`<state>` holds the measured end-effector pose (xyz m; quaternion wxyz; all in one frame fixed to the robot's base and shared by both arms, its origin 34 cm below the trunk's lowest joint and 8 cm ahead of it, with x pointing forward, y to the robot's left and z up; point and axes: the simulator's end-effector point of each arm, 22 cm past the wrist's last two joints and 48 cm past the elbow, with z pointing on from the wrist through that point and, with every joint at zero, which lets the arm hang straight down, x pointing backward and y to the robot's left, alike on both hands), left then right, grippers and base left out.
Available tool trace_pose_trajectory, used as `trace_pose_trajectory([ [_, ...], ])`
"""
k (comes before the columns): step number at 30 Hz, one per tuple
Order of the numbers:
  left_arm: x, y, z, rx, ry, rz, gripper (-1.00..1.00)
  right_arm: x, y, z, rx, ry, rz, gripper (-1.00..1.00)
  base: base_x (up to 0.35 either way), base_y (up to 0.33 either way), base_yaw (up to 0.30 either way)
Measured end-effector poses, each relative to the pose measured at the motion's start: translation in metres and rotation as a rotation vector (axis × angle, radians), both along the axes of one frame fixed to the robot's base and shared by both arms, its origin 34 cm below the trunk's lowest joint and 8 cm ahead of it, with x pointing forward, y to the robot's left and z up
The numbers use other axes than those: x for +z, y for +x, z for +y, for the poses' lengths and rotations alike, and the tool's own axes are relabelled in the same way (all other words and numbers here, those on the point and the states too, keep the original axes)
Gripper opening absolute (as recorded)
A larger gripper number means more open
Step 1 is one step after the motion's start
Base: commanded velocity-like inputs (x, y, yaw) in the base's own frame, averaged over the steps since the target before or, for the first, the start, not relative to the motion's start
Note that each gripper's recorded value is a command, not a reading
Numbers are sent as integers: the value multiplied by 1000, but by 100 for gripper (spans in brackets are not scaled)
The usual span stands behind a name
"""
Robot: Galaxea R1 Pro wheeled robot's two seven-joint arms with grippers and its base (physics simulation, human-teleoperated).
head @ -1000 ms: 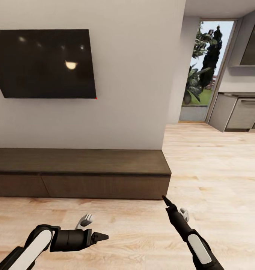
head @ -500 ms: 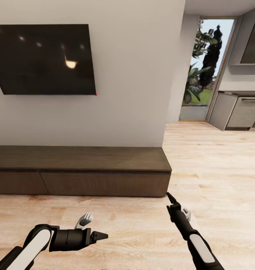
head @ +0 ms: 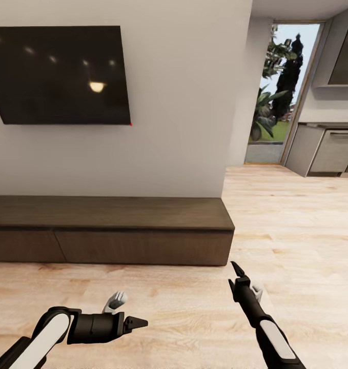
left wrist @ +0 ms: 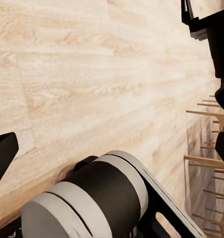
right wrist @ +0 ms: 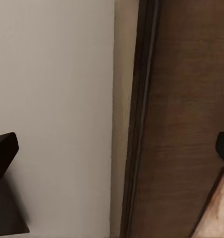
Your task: Place each of the two pumpkins and all three candles from the living room inside a cabinet in the living room (use any cabinet), then make sure every cabinet is closed, and position the cauldron so it is next to a table in the living room.
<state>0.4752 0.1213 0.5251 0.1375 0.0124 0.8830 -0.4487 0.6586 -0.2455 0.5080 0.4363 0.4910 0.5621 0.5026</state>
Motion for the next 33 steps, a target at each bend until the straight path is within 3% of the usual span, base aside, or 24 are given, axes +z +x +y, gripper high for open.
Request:
trace_pose_trajectory([
  [10,-21,-6,-2,0,-8,1,100,-20,-5,-2,-12,19,-6,100,0,0,0],
  [16,-26,-11,-8,5,-63,20,100,-33,-8,-2,-14,20,-9,100,0,0,0],
  [24,-43,-16,-7,7,-68,23,100,-36,-12,-4,-21,24,-81,100,0,0,0],
  [33,-58,-17,-8,8,-69,59,100,-66,-18,-3,-22,28,-28,100,0,0,0],
])
